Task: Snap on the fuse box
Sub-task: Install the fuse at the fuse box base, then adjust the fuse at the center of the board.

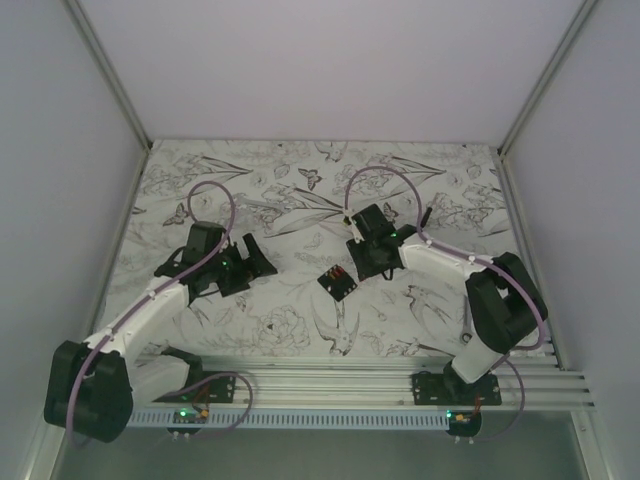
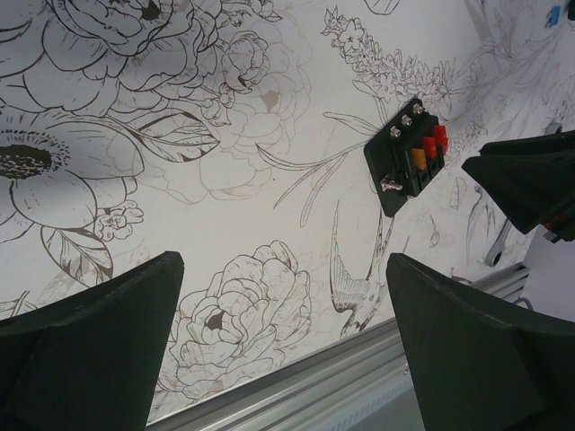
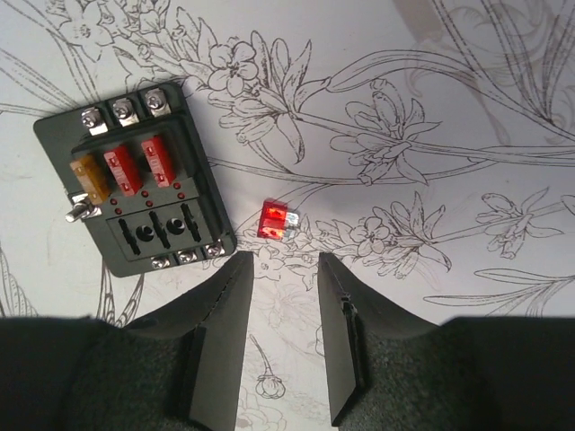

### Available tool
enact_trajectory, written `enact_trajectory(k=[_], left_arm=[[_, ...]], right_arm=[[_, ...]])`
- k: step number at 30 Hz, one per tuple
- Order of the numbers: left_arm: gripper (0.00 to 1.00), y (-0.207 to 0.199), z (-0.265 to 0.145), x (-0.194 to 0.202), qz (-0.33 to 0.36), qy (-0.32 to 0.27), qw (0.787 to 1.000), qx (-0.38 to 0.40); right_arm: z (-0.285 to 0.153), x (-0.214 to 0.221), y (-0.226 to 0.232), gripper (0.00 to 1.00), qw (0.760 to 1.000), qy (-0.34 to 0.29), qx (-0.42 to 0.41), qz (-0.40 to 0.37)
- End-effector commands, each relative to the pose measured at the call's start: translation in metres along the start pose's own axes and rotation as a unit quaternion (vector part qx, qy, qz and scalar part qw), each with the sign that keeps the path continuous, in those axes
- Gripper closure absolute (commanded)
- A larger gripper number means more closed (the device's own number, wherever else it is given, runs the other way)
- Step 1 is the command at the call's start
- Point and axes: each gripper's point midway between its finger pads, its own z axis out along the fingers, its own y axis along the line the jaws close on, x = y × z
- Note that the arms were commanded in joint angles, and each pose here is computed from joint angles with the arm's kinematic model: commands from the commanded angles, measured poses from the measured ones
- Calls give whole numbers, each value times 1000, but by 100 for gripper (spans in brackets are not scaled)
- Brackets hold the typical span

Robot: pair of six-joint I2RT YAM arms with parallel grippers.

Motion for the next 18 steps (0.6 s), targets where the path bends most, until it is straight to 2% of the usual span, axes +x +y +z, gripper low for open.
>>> enact_trajectory(k=[1, 8, 13, 18], left_arm=[[0, -7, 0, 2, 12, 13, 1000, 8], [0, -7, 1, 2, 12, 12, 1000, 5], [0, -6, 1, 2, 12, 13, 1000, 5], [0, -6, 1, 4, 12, 15, 1000, 5]], right_arm=[[2, -13, -6, 59, 998, -23, 56, 6], [10, -13, -5, 62, 996, -13, 88, -12], [10, -22, 1, 63, 996, -18, 82, -36], [19, -40, 1, 68, 996, -29, 73, -43]])
